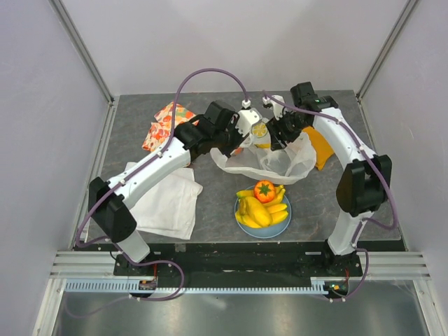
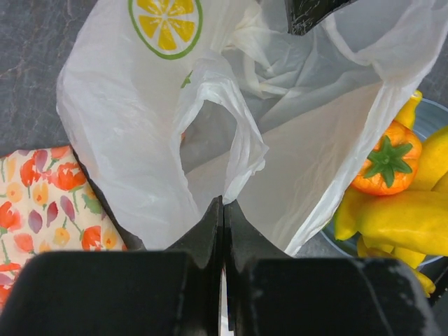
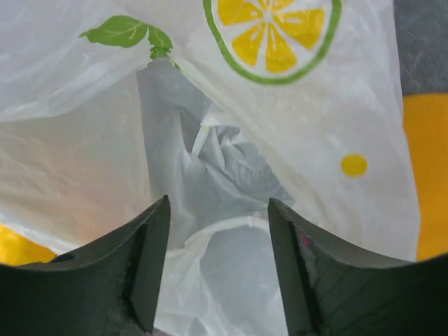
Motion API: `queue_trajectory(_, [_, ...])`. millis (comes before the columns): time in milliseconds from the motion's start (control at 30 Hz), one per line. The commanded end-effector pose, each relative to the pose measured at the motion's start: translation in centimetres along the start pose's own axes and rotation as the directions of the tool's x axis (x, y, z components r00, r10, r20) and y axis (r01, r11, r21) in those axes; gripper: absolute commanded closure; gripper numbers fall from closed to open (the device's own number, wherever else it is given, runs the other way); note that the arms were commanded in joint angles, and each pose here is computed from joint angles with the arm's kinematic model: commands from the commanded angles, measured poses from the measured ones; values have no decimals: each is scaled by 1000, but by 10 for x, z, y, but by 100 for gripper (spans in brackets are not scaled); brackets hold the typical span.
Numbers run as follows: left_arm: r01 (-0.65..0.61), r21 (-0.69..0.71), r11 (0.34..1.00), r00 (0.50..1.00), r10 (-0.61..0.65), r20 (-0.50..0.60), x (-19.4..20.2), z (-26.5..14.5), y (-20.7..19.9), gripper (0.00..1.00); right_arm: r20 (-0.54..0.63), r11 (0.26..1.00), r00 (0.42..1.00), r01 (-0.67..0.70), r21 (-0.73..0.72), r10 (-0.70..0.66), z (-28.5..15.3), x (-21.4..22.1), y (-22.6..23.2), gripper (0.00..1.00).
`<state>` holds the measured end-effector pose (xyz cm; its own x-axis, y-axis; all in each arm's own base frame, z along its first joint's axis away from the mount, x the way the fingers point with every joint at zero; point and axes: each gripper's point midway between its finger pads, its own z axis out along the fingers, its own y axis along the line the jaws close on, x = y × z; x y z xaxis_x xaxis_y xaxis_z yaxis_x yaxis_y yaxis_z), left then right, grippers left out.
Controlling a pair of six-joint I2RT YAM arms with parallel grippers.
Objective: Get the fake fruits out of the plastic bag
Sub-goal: Adjust the plastic bag at the center of the board.
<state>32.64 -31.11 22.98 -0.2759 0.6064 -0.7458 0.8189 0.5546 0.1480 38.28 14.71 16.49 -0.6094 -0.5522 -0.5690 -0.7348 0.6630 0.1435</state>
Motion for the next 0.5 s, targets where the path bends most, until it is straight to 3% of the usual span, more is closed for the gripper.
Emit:
queue_trajectory(0, [54,-66,996,996,-48,78,-25,-5,28,98,19,996,996,91,-7,-91,20,-25,-12,38])
queue_trajectory(167, [53,-81,995,996,-47,80,-25,-6,39,98,-64,993,994,97,68,-93,34,-16,-36,43])
queue_trajectory(300, [42,-70,997,997,-37,72,-22,-5,40,99,-232,987,972,56,153,-19,33,44,-55,47])
queue_trajectory(467, [42,-12,999,997,-41,58,-16,2,28,98,-309,972,949,9,233,65,-9,109,-57,48])
